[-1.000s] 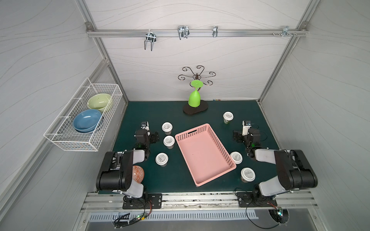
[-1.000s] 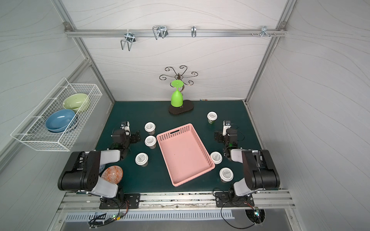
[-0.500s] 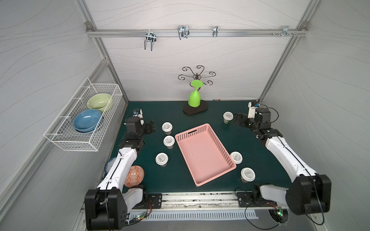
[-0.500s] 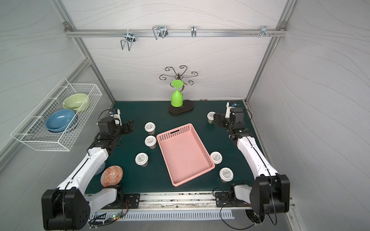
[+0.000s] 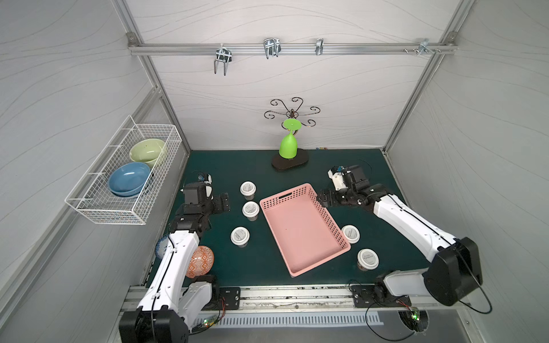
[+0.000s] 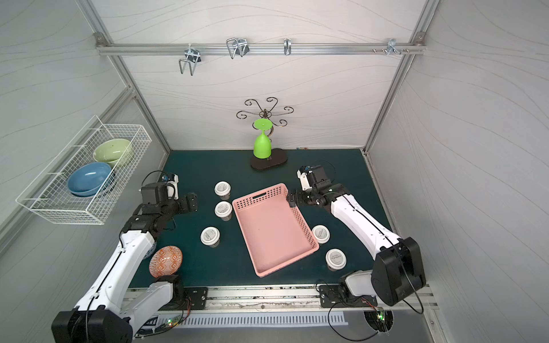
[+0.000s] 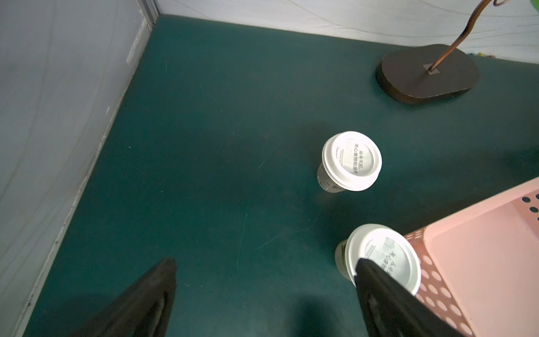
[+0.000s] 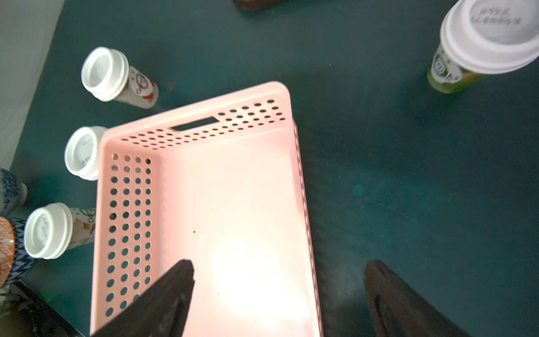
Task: Put the yogurt in the basket
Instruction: Adjust the basket at the center of the board.
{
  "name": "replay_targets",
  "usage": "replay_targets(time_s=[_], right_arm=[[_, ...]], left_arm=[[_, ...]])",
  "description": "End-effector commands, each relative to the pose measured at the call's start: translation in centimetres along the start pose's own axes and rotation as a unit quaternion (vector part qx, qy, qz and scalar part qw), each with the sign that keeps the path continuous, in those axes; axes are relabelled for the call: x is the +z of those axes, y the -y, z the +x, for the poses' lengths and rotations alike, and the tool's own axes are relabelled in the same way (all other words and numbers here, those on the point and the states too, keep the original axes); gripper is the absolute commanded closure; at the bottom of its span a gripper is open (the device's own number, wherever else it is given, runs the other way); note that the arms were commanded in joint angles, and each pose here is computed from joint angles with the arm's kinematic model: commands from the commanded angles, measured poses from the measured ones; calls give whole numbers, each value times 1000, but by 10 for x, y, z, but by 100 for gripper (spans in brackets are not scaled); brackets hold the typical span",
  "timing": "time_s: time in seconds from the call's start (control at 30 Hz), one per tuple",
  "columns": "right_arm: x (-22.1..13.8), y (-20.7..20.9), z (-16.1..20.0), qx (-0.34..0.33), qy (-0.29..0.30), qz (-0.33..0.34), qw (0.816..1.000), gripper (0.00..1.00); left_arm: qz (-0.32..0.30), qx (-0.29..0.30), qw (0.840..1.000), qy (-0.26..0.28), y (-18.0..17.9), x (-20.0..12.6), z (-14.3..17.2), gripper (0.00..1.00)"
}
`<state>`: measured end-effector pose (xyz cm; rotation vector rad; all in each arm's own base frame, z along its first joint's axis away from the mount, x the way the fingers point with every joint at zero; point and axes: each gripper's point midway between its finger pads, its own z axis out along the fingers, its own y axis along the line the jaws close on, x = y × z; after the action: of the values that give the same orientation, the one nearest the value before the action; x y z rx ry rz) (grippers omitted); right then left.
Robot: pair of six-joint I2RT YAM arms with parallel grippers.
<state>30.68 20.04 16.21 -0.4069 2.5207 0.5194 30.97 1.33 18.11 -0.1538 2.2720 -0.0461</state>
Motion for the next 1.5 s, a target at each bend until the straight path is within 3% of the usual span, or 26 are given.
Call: replay_targets(time_s=[0.0,0.23,0.47,0.57,0.8,1.17,1.47], right_arm=[[13,-1,32,-8,-54,5,999,7],[35,5,56,-26,-102,30,994,15],[47,15,67,-34,-123,48,991,41],[46,16,66,-37,-133,54,989,57],[43,20,65,-43,-133,64,988,76],[34,22,58,-33,-116,76,990,95],[12,30,34,62,-62,66,994,100]], left_arm=[[23,-10,1000,11,6,-3,-8,1],[20,-11,1000,6,5,-1,-4,1],[21,-13,1000,8,5,-1,-5,1],[20,-12,1000,11,5,-2,-6,1],[21,-17,1000,15,4,-4,-8,1],[23,-14,1000,17,6,-2,-9,1],[54,-23,998,14,17,-8,-12,1]])
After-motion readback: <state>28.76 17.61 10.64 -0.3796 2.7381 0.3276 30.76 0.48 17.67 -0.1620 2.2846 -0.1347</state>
